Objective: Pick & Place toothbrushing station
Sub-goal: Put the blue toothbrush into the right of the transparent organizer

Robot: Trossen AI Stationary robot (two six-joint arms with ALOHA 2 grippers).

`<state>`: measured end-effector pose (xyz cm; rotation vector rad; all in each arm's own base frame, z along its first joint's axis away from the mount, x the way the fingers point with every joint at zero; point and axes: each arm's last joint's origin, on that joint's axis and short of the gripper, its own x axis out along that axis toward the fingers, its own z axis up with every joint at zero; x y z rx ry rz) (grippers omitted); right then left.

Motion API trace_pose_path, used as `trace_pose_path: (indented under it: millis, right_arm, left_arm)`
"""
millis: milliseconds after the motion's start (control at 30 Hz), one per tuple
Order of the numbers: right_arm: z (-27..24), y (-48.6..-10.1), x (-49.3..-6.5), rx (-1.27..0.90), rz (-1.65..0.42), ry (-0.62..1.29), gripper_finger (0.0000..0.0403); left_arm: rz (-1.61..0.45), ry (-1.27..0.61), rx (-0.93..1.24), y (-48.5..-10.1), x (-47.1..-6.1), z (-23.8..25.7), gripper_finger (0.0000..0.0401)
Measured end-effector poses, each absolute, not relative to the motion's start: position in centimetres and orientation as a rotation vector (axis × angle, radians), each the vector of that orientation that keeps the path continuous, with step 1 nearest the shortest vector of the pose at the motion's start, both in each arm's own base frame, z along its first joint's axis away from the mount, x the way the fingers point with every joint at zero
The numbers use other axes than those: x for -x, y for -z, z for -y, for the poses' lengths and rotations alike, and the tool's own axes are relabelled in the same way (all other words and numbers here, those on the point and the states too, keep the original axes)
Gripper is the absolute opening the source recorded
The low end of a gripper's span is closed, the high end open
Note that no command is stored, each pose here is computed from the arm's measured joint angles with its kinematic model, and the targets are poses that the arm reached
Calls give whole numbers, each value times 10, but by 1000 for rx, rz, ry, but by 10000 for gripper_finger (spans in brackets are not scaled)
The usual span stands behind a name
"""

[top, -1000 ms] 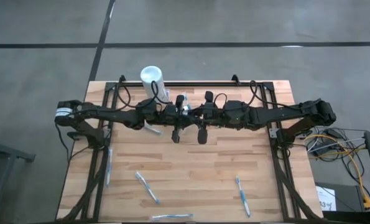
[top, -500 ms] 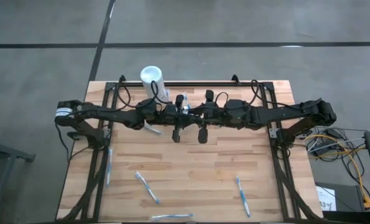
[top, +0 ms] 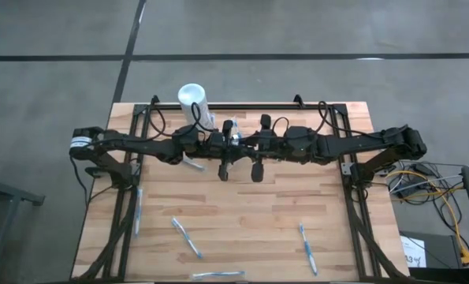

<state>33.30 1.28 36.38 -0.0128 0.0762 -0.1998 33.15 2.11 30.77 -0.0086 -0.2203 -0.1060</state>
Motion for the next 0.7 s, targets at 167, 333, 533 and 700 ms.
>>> trace_pose_path:
  millis: [167,333,533,700]
  right_arm:
    - [-12,-368,-324,17,-100,222,40]
    - [-12,-371,-311,30,-164,238,40]
    - [-12,-380,-298,20,-154,246,38]
    - [-12,-385,-293,30,-136,258,22]
  left_arm:
    - [217,102,9,-307,-332,-21,12]
    - [204,92,8,-306,-332,-22,12]
    - [206,37,-1,-307,-332,-24,12]
    - [199,27,-13,-307,-332,-25,12]
